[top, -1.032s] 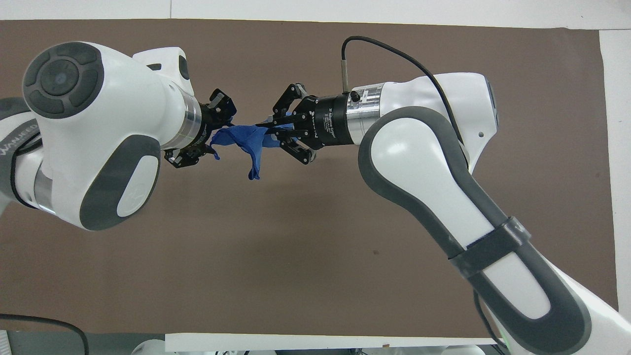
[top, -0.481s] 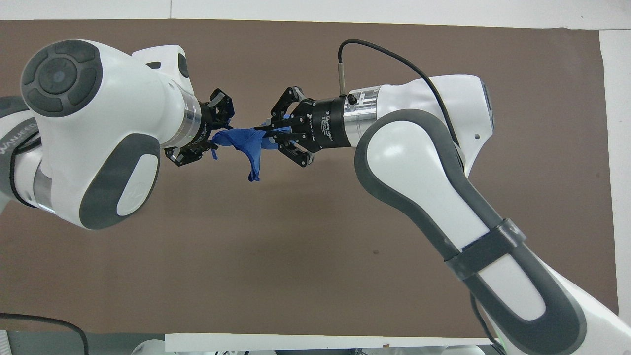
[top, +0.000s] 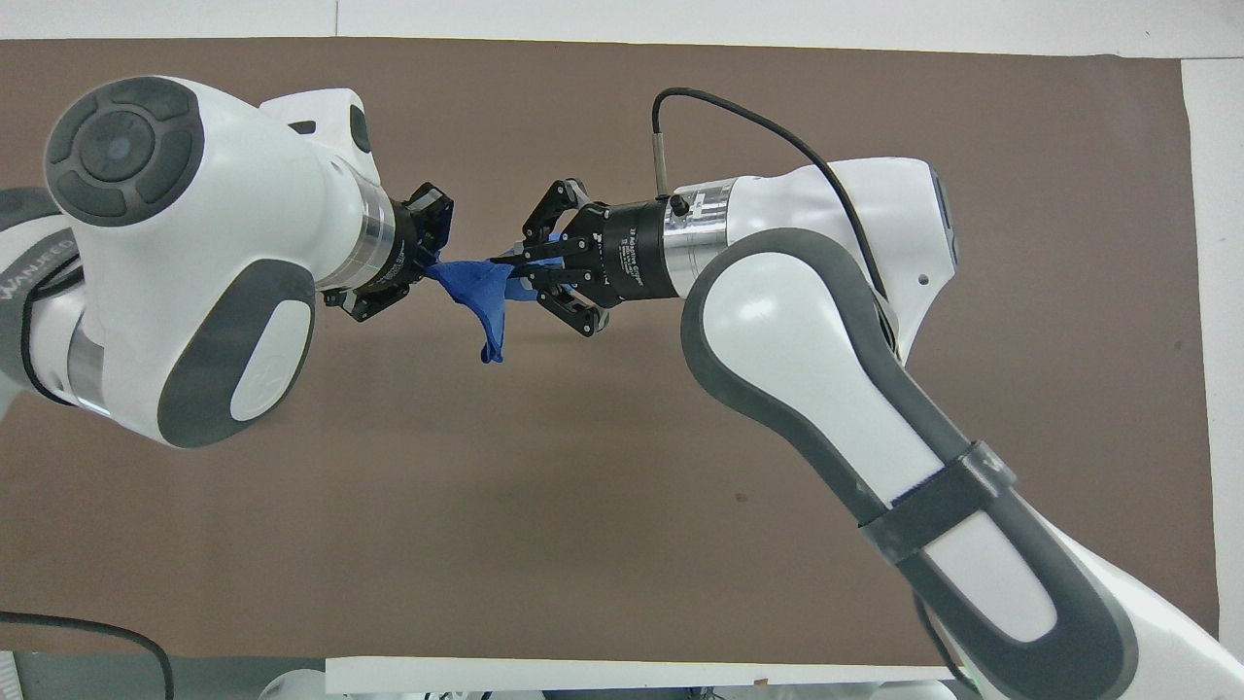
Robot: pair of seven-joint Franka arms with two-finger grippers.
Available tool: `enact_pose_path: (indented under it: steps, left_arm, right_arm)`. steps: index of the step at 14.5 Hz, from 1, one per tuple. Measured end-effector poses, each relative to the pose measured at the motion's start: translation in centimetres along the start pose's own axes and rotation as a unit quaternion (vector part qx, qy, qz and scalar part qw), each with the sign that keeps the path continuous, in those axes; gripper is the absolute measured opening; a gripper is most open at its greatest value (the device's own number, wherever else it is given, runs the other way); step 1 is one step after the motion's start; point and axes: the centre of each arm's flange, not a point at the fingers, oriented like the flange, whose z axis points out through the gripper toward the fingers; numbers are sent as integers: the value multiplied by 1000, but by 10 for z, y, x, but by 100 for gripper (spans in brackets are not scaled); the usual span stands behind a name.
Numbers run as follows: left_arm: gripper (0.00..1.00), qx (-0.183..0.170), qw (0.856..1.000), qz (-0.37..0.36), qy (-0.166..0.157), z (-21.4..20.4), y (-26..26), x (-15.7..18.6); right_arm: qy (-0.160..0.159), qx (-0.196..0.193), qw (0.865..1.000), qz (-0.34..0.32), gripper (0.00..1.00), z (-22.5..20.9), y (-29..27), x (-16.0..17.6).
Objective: Right arm passes towel to left arm to hang
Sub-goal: 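Grasp the towel with the left gripper beside the right gripper, then carry the towel to the rack while the right gripper withdraws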
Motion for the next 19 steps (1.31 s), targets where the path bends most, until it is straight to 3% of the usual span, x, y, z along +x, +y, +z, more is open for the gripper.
enact_pose_path:
  steps: [3, 7, 10, 12, 15, 17, 19]
  left_arm:
    - [3, 0, 1000, 0, 1, 0, 0, 1]
    - [3, -2, 1000, -2, 3, -3, 0, 3]
    - [3, -3, 1000, -2, 3, -4, 0, 4]
    - [3, -4, 1000, -2, 3, -5, 1, 4]
    - [3, -4, 1000, -2, 3, -5, 1, 4]
    - [3, 1, 1000, 0, 8, -5, 0, 5]
    - [3, 35, 999, 6, 40, -4, -9, 18]
  right_arm:
    - [0, 0, 1000, 0, 6, 0, 0, 0]
    - [20, -11, 999, -36, 46, 0, 0, 0]
    - [116, -67, 980, -149, 78, -6, 0, 4]
    - [185, -108, 948, -234, 99, -14, -2, 8]
    - [246, -181, 898, -317, 100, -39, -4, 27]
    - [273, -257, 847, -377, 100, -70, -5, 52]
    - [287, -331, 793, -422, 100, -110, -6, 76]
